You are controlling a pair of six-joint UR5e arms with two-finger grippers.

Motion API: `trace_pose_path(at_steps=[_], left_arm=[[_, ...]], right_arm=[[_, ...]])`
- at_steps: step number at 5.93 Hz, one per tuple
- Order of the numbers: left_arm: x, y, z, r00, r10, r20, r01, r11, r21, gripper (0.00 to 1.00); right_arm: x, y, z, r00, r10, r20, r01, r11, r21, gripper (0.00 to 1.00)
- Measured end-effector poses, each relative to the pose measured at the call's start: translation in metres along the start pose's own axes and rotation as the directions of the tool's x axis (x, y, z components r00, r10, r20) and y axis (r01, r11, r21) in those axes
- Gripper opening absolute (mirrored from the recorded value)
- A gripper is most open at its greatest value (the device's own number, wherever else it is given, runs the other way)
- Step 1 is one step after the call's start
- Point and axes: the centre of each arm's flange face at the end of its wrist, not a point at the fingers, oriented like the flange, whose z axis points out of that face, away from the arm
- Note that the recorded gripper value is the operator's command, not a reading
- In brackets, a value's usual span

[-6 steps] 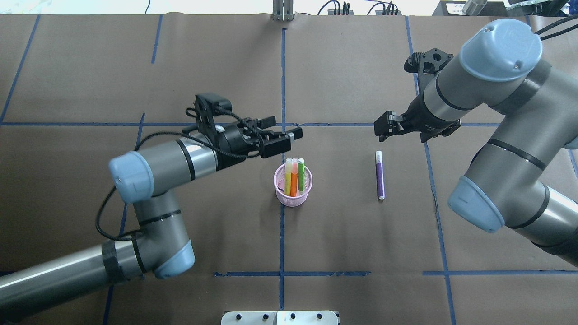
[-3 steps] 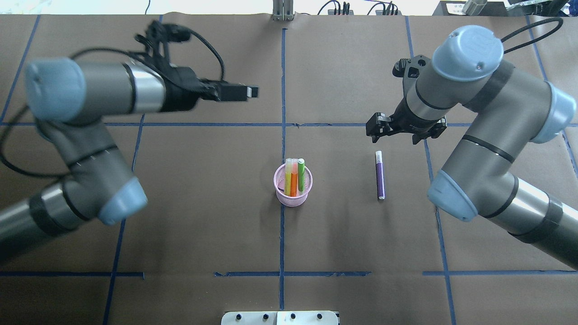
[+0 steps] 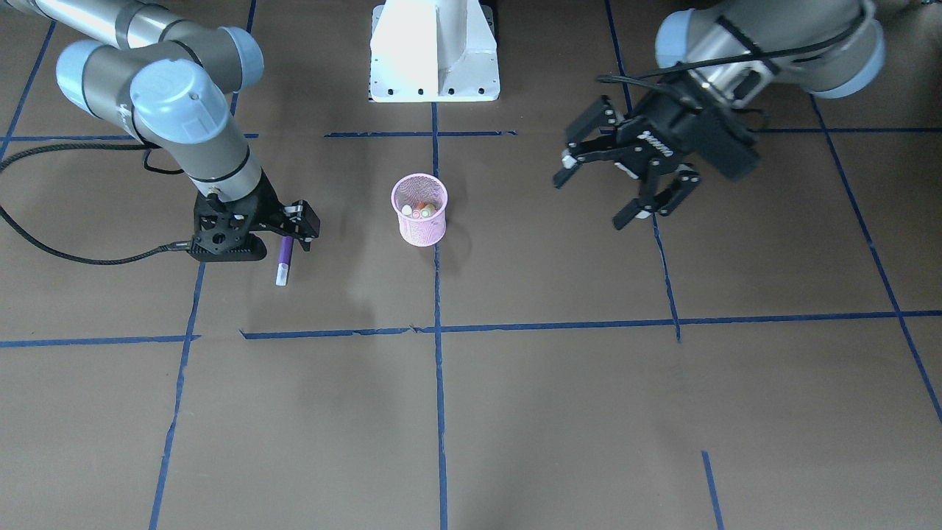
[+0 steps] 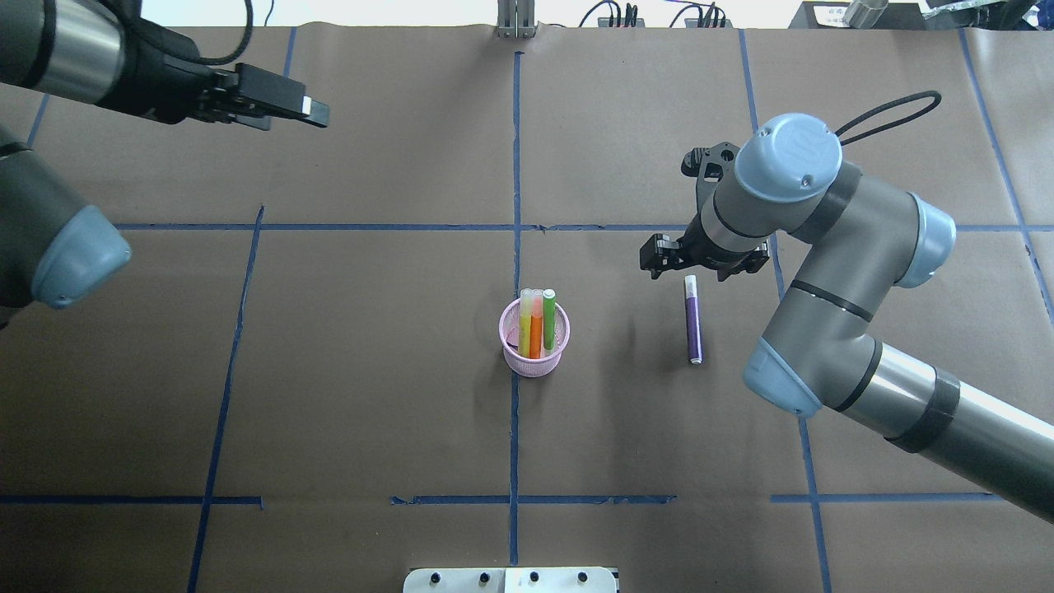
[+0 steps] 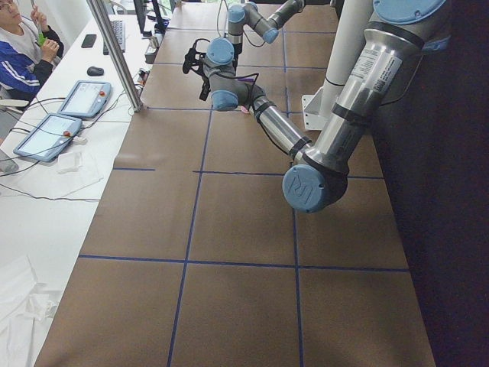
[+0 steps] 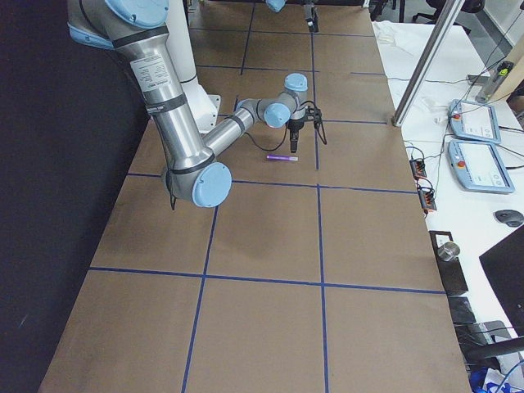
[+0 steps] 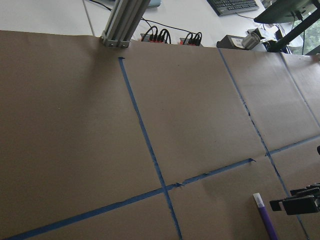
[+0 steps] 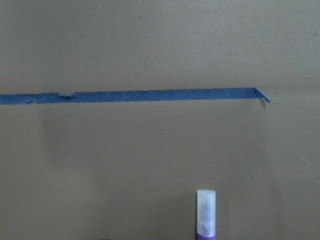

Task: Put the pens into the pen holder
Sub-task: 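Raise the left gripper away while the right gripper lowers over the purple marker, then close the right gripper on the purple marker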

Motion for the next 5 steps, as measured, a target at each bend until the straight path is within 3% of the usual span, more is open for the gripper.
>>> trace_pose_path(at_steps=[3,5], left_arm=[[-0.065,0.023,-0.008,0.996,0.046,0.079,-0.043,0.998,-0.041,1.0],[-0.111,0.04,-0.015,0.986,0.099,0.132,-0.09,0.993,-0.072,1.0]], right_arm=[[0.015,0.003,0.034,0.999,0.003,-0.054,-0.003,1.0,-0.012,0.99],[0.017,0.002,0.041,0.998,0.004,-0.065,-0.005,1.0,-0.019,0.85]])
